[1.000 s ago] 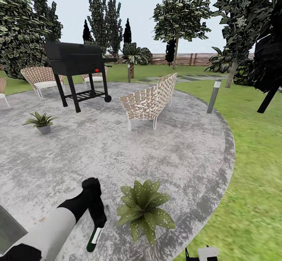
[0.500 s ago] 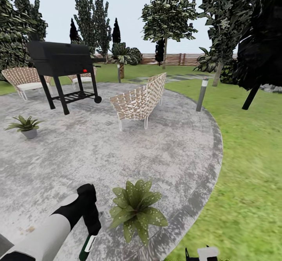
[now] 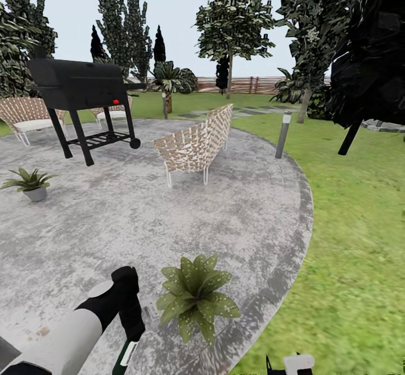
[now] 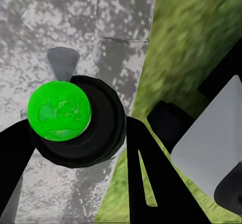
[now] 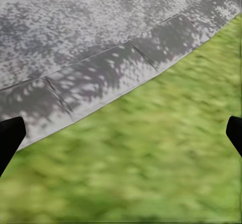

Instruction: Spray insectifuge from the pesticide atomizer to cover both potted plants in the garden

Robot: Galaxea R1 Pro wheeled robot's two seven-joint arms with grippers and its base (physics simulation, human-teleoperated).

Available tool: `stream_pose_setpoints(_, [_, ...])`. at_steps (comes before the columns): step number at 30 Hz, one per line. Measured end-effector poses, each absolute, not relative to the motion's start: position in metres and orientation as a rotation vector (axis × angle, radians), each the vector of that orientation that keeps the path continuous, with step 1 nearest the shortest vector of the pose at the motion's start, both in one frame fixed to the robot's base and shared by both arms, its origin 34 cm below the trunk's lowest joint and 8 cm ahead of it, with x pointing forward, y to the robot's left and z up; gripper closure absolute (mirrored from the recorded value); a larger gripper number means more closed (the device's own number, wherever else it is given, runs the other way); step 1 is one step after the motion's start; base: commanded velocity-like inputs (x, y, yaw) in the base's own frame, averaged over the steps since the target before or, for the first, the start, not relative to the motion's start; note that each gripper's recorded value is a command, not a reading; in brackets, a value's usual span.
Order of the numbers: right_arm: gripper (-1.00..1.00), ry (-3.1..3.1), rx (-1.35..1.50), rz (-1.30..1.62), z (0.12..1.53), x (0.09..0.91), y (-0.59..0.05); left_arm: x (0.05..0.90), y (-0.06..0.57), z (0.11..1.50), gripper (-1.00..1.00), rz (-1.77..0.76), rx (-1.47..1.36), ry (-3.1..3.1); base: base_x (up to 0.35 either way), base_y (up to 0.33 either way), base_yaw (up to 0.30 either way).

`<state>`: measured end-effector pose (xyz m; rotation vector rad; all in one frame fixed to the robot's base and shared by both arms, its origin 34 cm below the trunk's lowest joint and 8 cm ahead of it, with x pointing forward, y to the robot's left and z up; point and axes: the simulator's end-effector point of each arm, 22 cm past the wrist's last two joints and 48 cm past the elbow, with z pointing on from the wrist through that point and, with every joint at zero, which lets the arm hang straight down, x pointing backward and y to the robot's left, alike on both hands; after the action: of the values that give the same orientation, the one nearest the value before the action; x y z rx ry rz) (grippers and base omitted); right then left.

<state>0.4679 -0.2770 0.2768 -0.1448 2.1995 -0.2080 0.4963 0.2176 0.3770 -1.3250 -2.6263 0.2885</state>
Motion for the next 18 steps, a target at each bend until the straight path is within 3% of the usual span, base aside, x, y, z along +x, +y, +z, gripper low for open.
stream_pose_setpoints(4, [-1.00,2.200,-0.145,-0.208,0.277,0.468,-0.277,0.486,0.233,0.360,1.00,0.231,-1.289,-2.612,0.000,0.000,-0.125])
stream_pose_setpoints(18, [-1.00,2.200,-0.146,-0.206,0.277,0.468,-0.276,0.475,0.246,0.349,1.00,0.225,-1.294,-2.586,0.000,0.000,-0.003])
